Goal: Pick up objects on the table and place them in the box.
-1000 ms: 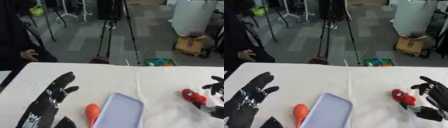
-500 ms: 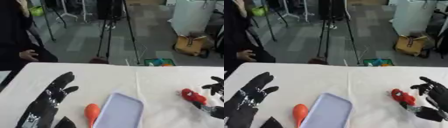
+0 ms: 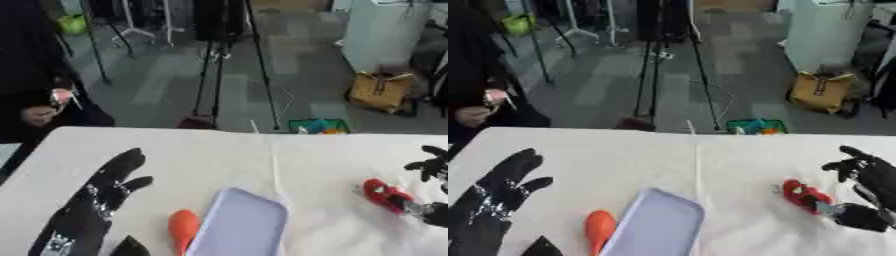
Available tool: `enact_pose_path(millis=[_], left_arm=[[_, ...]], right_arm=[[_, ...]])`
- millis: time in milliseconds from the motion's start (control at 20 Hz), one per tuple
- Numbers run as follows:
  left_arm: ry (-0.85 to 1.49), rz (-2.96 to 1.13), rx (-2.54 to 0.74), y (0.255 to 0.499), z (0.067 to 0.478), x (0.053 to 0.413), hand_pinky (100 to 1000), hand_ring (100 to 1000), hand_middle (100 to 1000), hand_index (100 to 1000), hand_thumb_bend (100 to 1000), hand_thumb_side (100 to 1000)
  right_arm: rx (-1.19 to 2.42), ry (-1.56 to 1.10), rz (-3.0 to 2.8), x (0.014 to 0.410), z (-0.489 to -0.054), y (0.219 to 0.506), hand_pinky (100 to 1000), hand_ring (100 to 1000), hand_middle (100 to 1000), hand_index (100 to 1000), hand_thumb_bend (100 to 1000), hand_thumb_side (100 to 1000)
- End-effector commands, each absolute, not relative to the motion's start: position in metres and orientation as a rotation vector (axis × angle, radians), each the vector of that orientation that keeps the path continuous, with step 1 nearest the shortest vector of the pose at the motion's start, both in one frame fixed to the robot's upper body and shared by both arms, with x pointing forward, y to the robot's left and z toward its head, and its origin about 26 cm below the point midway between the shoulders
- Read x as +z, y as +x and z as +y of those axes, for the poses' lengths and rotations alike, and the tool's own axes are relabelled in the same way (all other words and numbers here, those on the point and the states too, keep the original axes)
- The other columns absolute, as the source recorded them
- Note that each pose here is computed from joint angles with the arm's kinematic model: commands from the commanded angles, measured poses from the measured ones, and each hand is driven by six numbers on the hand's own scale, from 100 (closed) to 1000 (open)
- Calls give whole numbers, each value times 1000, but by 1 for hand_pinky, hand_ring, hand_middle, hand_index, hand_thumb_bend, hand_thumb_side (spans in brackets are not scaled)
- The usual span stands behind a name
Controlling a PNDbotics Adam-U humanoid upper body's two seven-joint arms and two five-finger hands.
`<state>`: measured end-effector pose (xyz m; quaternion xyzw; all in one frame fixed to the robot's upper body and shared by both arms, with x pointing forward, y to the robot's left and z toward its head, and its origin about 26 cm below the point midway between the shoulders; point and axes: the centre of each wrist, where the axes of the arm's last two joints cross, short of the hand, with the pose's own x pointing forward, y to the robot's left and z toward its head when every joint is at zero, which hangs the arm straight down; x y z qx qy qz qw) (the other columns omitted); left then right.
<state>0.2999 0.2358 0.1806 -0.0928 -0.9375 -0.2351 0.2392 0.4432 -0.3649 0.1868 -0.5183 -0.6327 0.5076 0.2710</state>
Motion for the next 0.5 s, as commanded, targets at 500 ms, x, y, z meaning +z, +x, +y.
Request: enact_pose_path(millis=[500], left_arm=[[-246, -2585, -677, 299, 238, 188, 901, 1000, 958, 924, 136, 1000]], right_arm=[[1364, -1459, -1695, 205, -380, 441, 867, 984, 540, 820, 574, 990]])
